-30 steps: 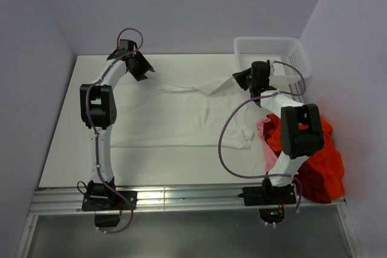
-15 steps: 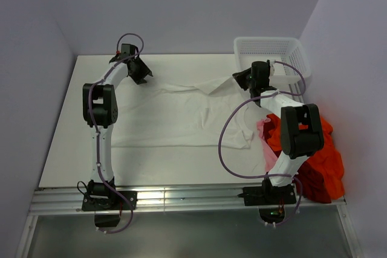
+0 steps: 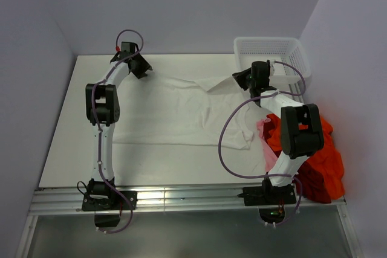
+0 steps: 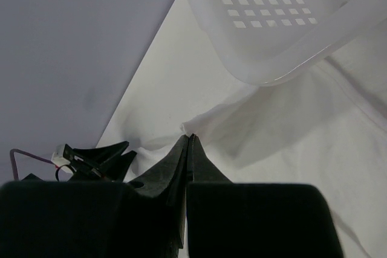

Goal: Roll the t-shirts
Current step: Fold the tshirt

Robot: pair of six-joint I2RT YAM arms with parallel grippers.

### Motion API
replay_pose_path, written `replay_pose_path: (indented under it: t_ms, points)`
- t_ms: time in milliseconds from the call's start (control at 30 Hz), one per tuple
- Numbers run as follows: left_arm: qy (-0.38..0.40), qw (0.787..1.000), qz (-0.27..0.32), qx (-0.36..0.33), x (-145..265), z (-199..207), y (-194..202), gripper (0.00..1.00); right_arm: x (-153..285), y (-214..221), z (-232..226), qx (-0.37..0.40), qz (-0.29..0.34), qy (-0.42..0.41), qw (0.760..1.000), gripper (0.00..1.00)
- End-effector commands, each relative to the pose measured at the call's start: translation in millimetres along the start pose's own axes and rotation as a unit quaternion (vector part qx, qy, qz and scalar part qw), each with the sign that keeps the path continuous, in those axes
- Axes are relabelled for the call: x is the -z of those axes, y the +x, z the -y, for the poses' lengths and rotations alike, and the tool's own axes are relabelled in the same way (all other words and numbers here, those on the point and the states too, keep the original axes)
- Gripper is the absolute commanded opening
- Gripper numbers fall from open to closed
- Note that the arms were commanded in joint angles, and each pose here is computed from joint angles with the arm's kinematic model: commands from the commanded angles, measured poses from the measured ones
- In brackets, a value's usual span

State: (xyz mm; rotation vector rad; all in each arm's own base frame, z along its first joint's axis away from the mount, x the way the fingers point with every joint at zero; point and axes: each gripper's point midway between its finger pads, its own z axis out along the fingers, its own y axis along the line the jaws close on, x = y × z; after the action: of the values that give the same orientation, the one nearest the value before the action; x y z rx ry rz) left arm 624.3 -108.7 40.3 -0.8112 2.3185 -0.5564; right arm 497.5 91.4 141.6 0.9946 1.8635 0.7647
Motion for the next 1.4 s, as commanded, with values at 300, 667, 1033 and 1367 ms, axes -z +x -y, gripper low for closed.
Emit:
replay_pose_path:
  t_ms: [300,667,1033,1367]
  points:
    - [-0.064,0.996,0.055,-0.003,14,-57,-49,0.52,-1,-19,-24,-0.006,0.026,-0.032,0.999,0.00]
    - [-0.095,0.992,0.080,0.024,38,-90,-67,0.52,0,-23,-15,-0.012,0.036,-0.014,0.999,0.00]
    - [-0.083,0.985,0.144,0.034,90,-87,-86,0.51,-1,-22,-15,-0.019,0.032,-0.016,0.999,0.00]
    - [-0.089,0.984,0.149,0.040,114,-95,-71,0.51,0,-20,-15,-0.019,0.027,-0.017,0.999,0.00]
